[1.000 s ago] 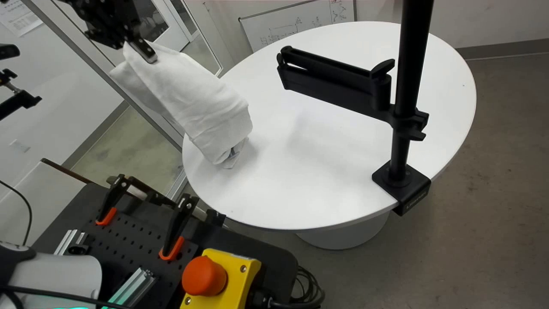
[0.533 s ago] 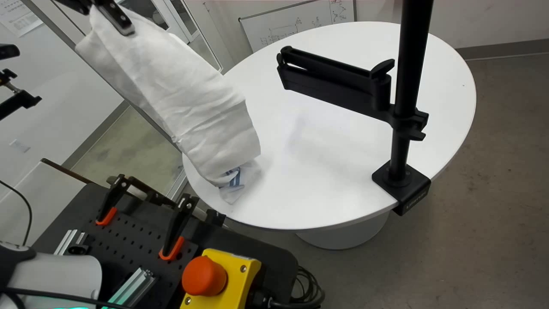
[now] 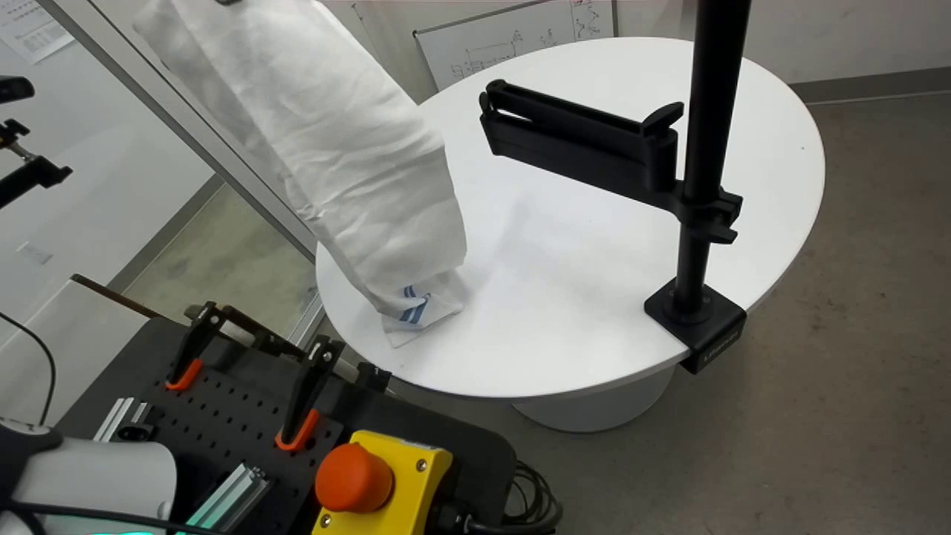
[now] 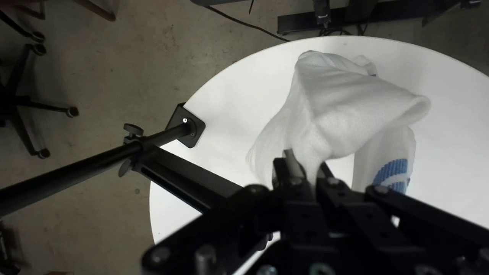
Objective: Hang the white cloth on the black rod
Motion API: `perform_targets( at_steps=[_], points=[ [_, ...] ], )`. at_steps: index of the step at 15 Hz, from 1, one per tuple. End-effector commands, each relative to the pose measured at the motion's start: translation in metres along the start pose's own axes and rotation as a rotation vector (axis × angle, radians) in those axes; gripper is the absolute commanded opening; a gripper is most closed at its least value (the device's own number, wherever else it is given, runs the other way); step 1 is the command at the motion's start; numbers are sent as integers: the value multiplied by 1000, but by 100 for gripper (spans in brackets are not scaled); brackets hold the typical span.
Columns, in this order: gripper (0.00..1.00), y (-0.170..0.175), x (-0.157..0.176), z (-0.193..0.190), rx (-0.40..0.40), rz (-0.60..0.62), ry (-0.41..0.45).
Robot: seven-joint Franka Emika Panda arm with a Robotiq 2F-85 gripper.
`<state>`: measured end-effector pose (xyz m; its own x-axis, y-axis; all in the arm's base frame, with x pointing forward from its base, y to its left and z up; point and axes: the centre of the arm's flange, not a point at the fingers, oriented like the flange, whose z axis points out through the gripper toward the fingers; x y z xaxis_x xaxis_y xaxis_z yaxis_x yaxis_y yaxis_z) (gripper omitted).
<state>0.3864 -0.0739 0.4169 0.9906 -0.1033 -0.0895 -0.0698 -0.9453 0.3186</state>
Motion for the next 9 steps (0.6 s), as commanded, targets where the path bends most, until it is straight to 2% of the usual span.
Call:
perform_targets(
  at_steps=[1, 5, 9],
  points=[
    [1, 17, 29, -4, -7, 79, -10],
    [1, 36, 60, -6, -89, 204, -13],
    [1, 63, 90, -19, -111, 303, -23]
  ],
)
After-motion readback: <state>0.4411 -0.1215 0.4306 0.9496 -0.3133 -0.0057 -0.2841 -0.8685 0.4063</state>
